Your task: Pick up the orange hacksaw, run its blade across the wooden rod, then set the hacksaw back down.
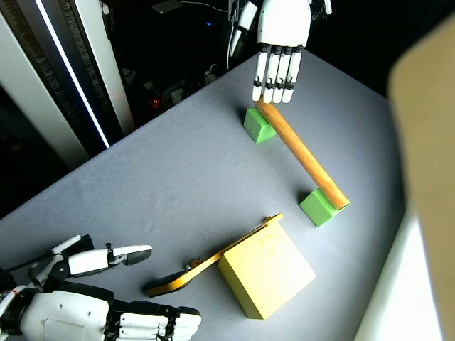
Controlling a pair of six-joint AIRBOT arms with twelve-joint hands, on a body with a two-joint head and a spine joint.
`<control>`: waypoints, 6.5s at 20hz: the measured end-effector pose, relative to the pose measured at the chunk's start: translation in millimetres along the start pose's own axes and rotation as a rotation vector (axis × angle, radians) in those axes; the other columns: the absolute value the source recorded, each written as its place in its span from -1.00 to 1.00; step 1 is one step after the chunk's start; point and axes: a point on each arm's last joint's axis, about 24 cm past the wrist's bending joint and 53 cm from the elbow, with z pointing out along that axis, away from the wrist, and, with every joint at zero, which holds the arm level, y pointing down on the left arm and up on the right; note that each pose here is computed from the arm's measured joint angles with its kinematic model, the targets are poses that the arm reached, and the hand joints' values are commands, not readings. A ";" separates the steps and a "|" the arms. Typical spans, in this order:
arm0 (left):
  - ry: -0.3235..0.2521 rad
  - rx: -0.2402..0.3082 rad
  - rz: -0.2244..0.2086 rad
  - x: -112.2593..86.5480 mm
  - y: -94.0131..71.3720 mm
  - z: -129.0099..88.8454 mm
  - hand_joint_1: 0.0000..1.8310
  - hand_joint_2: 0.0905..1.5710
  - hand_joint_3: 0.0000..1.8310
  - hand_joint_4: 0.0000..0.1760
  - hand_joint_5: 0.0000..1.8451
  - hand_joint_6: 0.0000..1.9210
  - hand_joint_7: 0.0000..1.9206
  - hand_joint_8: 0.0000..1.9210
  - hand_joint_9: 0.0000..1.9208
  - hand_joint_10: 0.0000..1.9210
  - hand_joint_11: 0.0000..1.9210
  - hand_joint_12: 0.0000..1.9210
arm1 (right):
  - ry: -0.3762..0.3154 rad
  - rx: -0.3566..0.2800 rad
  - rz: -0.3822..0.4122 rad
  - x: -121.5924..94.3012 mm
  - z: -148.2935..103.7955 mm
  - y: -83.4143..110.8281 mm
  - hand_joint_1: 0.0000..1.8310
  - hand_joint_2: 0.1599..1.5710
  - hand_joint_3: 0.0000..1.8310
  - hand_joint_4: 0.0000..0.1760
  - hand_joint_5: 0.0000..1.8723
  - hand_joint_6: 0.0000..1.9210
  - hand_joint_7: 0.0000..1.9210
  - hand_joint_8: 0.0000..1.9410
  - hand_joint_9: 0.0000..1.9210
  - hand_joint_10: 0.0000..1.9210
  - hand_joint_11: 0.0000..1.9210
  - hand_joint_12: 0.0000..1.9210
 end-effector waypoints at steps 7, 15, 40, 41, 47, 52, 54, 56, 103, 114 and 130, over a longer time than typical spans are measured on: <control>0.012 0.011 -0.016 6.5 -7.5 9.1 -0.91 0.61 -1.00 -1.00 -0.75 -1.00 -0.79 -1.00 -0.80 -1.00 -1.00 -0.60 | -0.001 0.010 -0.015 5.7 12.8 -3.0 -0.10 0.27 -1.00 -1.00 -0.85 -1.00 -0.85 -1.00 -0.79 -1.00 -1.00 -0.13; 0.034 -0.024 -0.029 14.1 0.9 14.5 -0.88 0.60 -1.00 -1.00 -0.76 -1.00 -0.79 -1.00 -0.80 -1.00 -1.00 -0.58 | 0.011 0.023 -0.023 20.2 29.1 -5.8 -0.12 0.31 -0.99 -1.00 -0.86 -1.00 -0.84 -1.00 -0.80 -1.00 -1.00 -0.09; 0.059 -0.008 -0.032 20.1 0.2 12.6 -0.90 0.62 -1.00 -1.00 -0.75 -0.99 -0.79 -1.00 -0.81 -1.00 -1.00 -0.59 | 0.006 0.016 -0.035 25.9 38.9 -7.9 0.00 0.42 -0.99 -1.00 -0.64 -0.98 -0.61 -0.99 -0.60 -0.98 -1.00 0.16; 0.059 -0.008 -0.032 20.1 0.2 12.6 -0.90 0.62 -1.00 -1.00 -0.76 -1.00 -0.79 -1.00 -0.81 -1.00 -1.00 -0.59 | 0.005 0.017 -0.034 25.7 38.9 -8.0 0.04 0.44 -1.00 -1.00 -0.57 -0.99 -0.52 -0.99 -0.51 -0.97 -0.94 0.18; 0.059 -0.009 -0.031 20.0 0.3 12.4 -0.92 0.62 -1.00 -1.00 -0.77 -1.00 -0.79 -1.00 -0.80 -1.00 -1.00 -0.59 | 0.003 0.017 -0.047 25.7 39.3 -8.7 0.49 0.40 -1.00 -1.00 -0.19 0.06 -0.02 0.05 0.00 0.32 -0.22 0.40; 0.060 -0.008 -0.032 20.1 0.1 12.4 -0.88 0.61 -1.00 -1.00 -0.74 -1.00 -0.75 -1.00 -0.76 -1.00 -1.00 -0.48 | 0.002 0.010 -0.057 26.3 39.7 -7.0 0.50 0.38 -1.00 -1.00 -0.07 0.00 0.00 0.06 -0.06 0.39 -0.19 0.53; 0.060 -0.006 -0.032 20.1 -0.2 12.4 -0.89 0.62 -1.00 -1.00 -0.75 -1.00 -0.76 -1.00 -0.78 -1.00 -1.00 -0.54 | 0.002 0.010 -0.059 26.3 39.7 -7.0 0.50 0.36 -1.00 -1.00 -0.03 -0.03 0.02 0.02 -0.03 0.35 -0.17 0.50; 0.060 -0.006 -0.032 20.1 -0.3 12.3 -0.88 0.62 -1.00 -1.00 -0.75 -1.00 -0.76 -1.00 -0.77 -1.00 -1.00 -0.54 | 0.000 0.009 -0.061 25.8 39.7 -6.8 0.50 0.37 -1.00 -1.00 -0.05 0.00 0.00 0.04 -0.04 0.37 -0.18 0.52; 0.054 -0.005 -0.028 17.8 -0.1 10.7 -0.89 0.61 -1.00 -1.00 -0.73 -0.99 -0.74 -0.99 -0.76 -0.99 -1.00 -0.54 | -0.442 -0.431 0.543 65.9 -27.4 79.8 0.50 0.37 -1.00 -1.00 -0.05 -0.02 -0.01 0.06 -0.03 0.35 -0.15 0.43; 0.054 -0.004 -0.028 17.9 -0.4 10.9 -0.89 0.61 -1.00 -1.00 -0.74 -0.99 -0.74 -1.00 -0.76 -1.00 -1.00 -0.51 | -0.410 -0.408 0.522 102.8 9.7 76.3 0.50 0.37 -1.00 -1.00 -0.05 -0.02 0.00 0.04 -0.03 0.35 -0.15 0.48; 0.052 -0.009 -0.024 17.0 1.7 10.4 -0.92 0.62 -1.00 -1.00 -0.79 -1.00 -0.78 -1.00 -0.78 -1.00 -1.00 -0.52 | -0.444 -0.388 0.541 141.0 42.1 58.4 0.50 0.36 -1.00 -1.00 -0.04 -0.04 0.00 0.05 -0.02 0.34 -0.12 0.43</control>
